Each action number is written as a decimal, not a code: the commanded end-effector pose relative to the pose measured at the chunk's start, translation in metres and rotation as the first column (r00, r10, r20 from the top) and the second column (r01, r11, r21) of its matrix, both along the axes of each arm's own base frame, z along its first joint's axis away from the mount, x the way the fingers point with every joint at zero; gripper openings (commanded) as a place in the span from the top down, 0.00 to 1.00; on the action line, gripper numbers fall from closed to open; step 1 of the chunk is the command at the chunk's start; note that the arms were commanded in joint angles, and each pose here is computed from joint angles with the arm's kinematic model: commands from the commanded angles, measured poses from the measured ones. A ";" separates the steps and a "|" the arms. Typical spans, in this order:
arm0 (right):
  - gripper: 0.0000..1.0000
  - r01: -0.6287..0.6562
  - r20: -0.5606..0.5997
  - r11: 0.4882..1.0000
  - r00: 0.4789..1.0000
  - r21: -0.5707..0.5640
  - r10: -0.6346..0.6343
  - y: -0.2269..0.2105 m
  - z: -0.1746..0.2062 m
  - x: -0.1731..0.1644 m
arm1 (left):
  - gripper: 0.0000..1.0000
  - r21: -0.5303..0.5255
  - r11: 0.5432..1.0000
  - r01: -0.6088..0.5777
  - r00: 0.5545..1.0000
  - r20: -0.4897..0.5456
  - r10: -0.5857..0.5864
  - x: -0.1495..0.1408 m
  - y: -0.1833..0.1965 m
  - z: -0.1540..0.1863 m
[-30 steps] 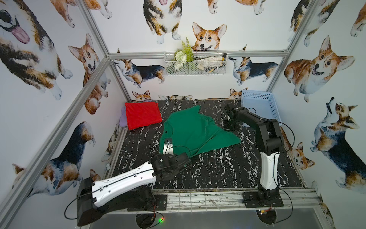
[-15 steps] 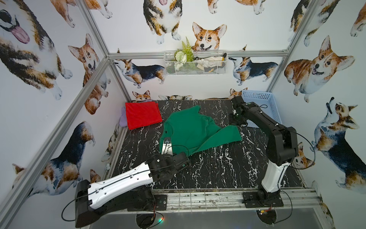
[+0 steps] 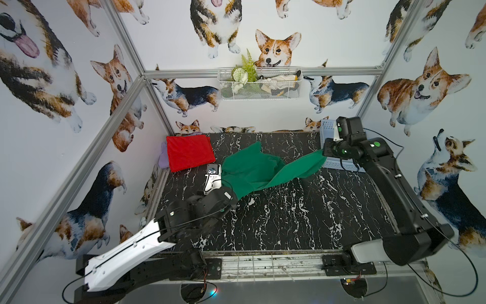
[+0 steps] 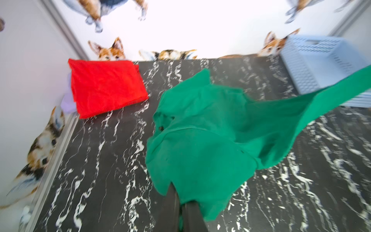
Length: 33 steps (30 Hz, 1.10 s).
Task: Fold and stack t-shirts
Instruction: Flatten out the T-shirt at the center of the board.
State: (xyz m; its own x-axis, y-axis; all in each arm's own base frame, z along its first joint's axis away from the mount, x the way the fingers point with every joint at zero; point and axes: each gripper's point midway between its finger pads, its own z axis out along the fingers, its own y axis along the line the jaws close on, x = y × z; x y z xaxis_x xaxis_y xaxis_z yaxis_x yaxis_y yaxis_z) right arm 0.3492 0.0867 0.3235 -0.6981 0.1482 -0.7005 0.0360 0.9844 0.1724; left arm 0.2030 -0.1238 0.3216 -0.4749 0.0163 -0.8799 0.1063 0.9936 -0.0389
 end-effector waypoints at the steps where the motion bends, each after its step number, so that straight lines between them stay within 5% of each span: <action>1: 1.00 -0.100 0.125 0.993 0.988 0.064 0.091 0.001 0.049 -0.054 | 1.00 -0.051 0.982 0.183 0.980 0.094 -0.177 -0.009 -0.013 0.035; 11: 1.00 -0.197 0.462 0.975 0.878 0.107 0.127 -0.029 0.150 -0.179 | 1.00 -0.241 0.819 0.520 0.843 0.298 -0.448 -0.068 -0.002 0.098; 18: 1.00 -0.174 0.438 0.981 0.891 0.090 0.118 -0.037 0.155 -0.191 | 1.00 -0.173 0.968 0.183 0.972 0.181 -0.151 -0.044 0.057 0.099; 28: 1.00 -0.227 0.514 0.969 0.846 0.102 0.145 -0.042 0.197 -0.231 | 1.00 -0.126 0.975 0.181 0.971 0.183 -0.157 -0.037 0.046 0.138; 33: 1.00 -0.205 0.441 0.974 0.885 0.091 0.145 -0.038 0.176 -0.210 | 1.00 -0.131 0.980 0.147 0.975 0.188 -0.122 -0.031 0.045 0.131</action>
State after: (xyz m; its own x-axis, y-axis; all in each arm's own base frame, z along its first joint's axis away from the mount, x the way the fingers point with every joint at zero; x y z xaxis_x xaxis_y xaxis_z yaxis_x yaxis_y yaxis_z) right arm 0.1211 0.0450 0.5234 -0.2795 0.2013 -0.9388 -0.2695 0.9220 0.2780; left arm 0.1660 -0.0807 0.4575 -0.3280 -0.0629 -0.9426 0.2960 0.9407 -0.1658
